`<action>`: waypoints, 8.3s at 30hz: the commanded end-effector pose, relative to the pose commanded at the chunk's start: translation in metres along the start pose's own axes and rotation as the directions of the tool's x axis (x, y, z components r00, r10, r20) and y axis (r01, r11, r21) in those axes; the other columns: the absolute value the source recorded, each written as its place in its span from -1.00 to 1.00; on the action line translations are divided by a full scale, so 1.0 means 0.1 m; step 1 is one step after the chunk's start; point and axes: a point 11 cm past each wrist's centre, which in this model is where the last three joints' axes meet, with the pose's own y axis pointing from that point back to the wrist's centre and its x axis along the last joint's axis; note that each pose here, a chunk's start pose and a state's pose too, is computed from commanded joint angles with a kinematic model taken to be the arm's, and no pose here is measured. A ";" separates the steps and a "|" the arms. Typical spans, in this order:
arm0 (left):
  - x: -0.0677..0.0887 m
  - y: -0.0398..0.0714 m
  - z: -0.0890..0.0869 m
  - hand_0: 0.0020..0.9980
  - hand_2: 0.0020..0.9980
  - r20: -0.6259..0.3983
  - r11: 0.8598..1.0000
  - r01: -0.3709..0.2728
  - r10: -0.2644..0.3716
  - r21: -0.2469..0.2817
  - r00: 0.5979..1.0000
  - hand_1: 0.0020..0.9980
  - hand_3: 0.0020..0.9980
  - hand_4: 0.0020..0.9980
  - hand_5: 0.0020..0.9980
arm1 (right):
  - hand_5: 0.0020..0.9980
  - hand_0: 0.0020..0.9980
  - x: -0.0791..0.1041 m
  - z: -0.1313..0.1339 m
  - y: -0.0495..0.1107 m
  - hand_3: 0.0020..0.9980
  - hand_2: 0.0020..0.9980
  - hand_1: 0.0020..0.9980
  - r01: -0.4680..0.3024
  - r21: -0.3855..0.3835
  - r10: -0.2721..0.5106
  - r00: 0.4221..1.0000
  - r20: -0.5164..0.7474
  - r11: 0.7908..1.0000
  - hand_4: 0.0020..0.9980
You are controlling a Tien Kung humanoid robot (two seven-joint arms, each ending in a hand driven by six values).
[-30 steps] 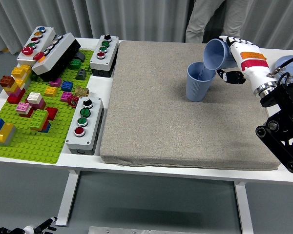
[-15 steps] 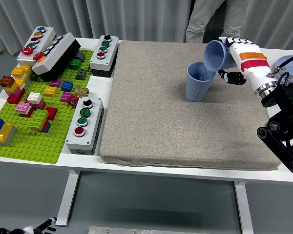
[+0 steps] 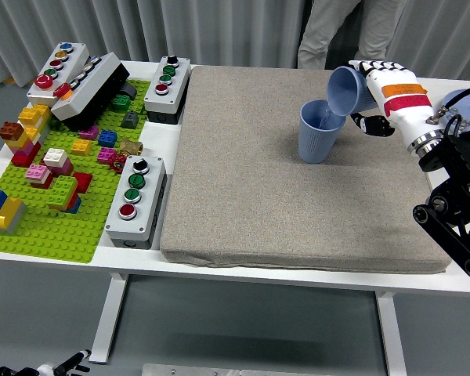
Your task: Pick cup pour cup place
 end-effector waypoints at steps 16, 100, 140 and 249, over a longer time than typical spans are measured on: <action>0.01 0.00 0.02 0.67 0.75 0.000 1.000 -0.002 0.002 -0.003 1.000 0.69 0.60 0.29 1.00 | -1.00 0.62 0.02 0.01 -0.03 0.14 0.07 0.33 0.005 -0.001 -0.005 0.996 -0.085 1.000 0.21; -0.05 -0.01 0.01 0.67 0.75 0.008 1.000 0.011 -0.011 0.000 1.000 0.69 0.60 0.29 1.00 | -1.00 0.63 -0.60 0.79 0.34 0.10 0.09 0.35 0.322 -0.217 0.197 0.093 0.976 0.922 0.15; -0.07 -0.01 0.01 0.67 0.75 0.017 1.000 0.019 -0.019 0.001 1.000 0.69 0.60 0.28 1.00 | -1.00 0.63 -0.97 0.70 0.56 0.10 0.09 0.36 0.275 -0.273 0.267 0.062 0.962 0.922 0.13; -0.10 -0.02 -0.08 0.68 0.74 0.007 1.000 0.020 -0.020 0.014 1.000 0.69 0.60 0.29 1.00 | -0.86 0.99 -0.92 0.87 0.86 1.00 1.00 0.91 0.359 -0.170 0.072 0.269 0.960 0.918 0.60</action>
